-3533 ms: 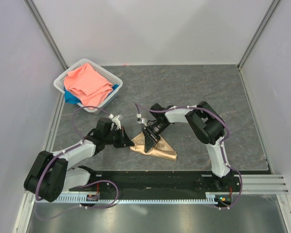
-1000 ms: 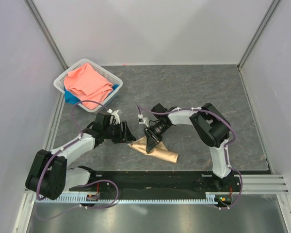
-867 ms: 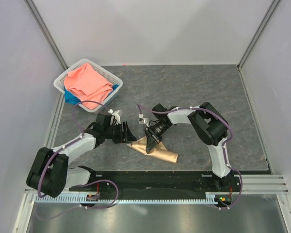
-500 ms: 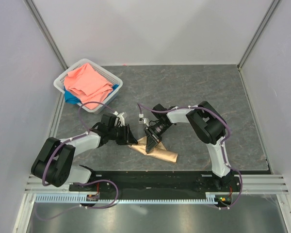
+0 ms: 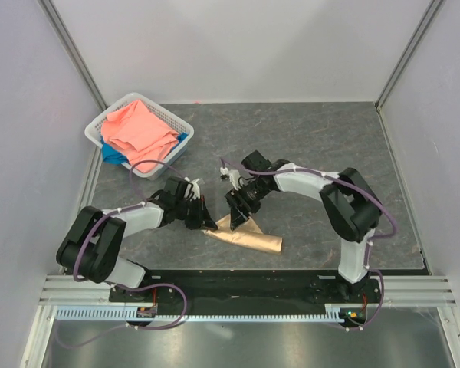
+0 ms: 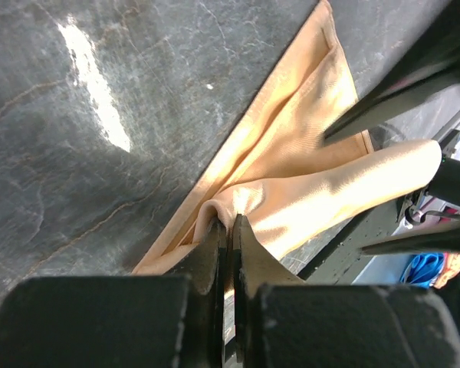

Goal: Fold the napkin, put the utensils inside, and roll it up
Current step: Roll the napkin with the utensil

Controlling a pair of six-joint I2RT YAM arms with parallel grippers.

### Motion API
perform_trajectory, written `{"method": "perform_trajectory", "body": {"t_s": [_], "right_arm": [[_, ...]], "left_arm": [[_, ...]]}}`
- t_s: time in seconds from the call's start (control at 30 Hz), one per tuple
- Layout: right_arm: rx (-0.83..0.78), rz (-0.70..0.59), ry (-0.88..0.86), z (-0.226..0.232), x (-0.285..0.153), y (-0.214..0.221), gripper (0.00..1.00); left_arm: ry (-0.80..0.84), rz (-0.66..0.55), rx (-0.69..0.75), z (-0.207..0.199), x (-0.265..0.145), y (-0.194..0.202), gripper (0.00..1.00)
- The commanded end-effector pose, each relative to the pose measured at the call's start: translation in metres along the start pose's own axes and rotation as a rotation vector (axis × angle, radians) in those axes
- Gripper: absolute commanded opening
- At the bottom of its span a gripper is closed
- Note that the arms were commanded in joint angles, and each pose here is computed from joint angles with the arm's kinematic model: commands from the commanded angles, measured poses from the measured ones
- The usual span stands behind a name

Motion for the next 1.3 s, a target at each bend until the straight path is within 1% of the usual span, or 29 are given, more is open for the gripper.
{"method": "perform_trajectory", "body": {"t_s": [0.0, 0.03, 0.07, 0.1, 0.13, 0.2, 0.3, 0.4, 0.57, 0.73, 0.83, 0.93, 0.97, 1.0, 1.03, 1.07, 1.1, 1.17, 1.2, 1.27], "right_arm": [[-0.204, -0.057, 0.377, 0.011, -0.03, -0.012, 0.75], [-0.275, -0.071, 0.422, 0.024, -0.028, -0.008, 0.77], [-0.311, -0.08, 0.474, 0.028, -0.028, -0.006, 0.77], [-0.387, -0.098, 0.562, 0.034, -0.024, -0.008, 0.78], [-0.416, -0.105, 0.602, 0.038, -0.024, 0.002, 0.79], [-0.494, -0.135, 0.675, 0.047, -0.018, 0.003, 0.79], [-0.551, -0.136, 0.711, 0.057, -0.008, 0.014, 0.8], [-0.594, -0.109, 0.735, 0.063, 0.004, 0.02, 0.8], [-0.6, -0.056, 0.725, 0.059, 0.017, 0.028, 0.8], [-0.581, 0.0, 0.673, 0.055, 0.029, 0.036, 0.76], [-0.554, 0.034, 0.676, 0.05, 0.034, 0.041, 0.72], [-0.522, 0.071, 0.671, 0.045, 0.039, 0.047, 0.64], [-0.509, 0.087, 0.663, 0.043, 0.041, 0.05, 0.57], [-0.502, 0.093, 0.661, 0.042, 0.042, 0.051, 0.53], [-0.494, 0.098, 0.638, 0.042, 0.044, 0.052, 0.5], [-0.482, 0.108, 0.599, 0.043, 0.046, 0.055, 0.44], [-0.474, 0.108, 0.575, 0.044, 0.047, 0.055, 0.42], [-0.442, 0.103, 0.492, 0.044, 0.047, 0.057, 0.36], [-0.428, 0.104, 0.463, 0.044, 0.048, 0.057, 0.35], [-0.386, 0.087, 0.408, 0.04, 0.043, 0.055, 0.33]], "left_arm": [[-0.106, 0.05, -0.024, 0.01, 0.001, 0.002, 0.02], [-0.116, 0.068, -0.038, 0.012, 0.002, 0.003, 0.02], [-0.112, 0.075, -0.039, 0.011, 0.003, 0.002, 0.02], [-0.108, 0.078, -0.039, 0.009, 0.003, -0.001, 0.02], [-0.112, 0.089, -0.043, 0.01, 0.005, -0.001, 0.02], [-0.109, 0.113, -0.046, 0.009, 0.005, -0.003, 0.02], [-0.107, 0.133, -0.053, 0.01, 0.006, -0.005, 0.02], [-0.108, 0.138, -0.055, 0.01, 0.006, -0.008, 0.02], [-0.113, 0.143, -0.055, 0.01, 0.005, -0.009, 0.02], [-0.111, 0.139, -0.056, 0.01, 0.005, -0.011, 0.02], [-0.111, 0.141, -0.057, 0.01, 0.005, -0.012, 0.02], [-0.11, 0.136, -0.054, 0.01, 0.004, -0.013, 0.02], [-0.106, 0.135, -0.053, 0.009, 0.004, -0.013, 0.02], [-0.106, 0.126, -0.048, 0.008, 0.003, -0.015, 0.05], [-0.108, 0.117, -0.046, 0.007, 0.002, -0.016, 0.12], [-0.109, 0.103, -0.038, 0.006, 0.0, -0.018, 0.2], [-0.116, 0.082, -0.031, 0.005, -0.002, -0.021, 0.37], [-0.115, 0.033, -0.021, 0.0, -0.009, -0.028, 0.52], [-0.13, 0.005, -0.025, 0.001, -0.013, -0.032, 0.62], [-0.136, -0.043, -0.014, -0.003, -0.021, -0.036, 0.69]]}}
Point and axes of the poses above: each gripper's point midway between its finger pads, its own x axis out along the fingers, its own z axis along the line the jaws close on, y = z × x, the point moved 7 cm from there along -x, back along the fingers, and after that the axes turned 5 degrees about -x, right-handed, at the moved point
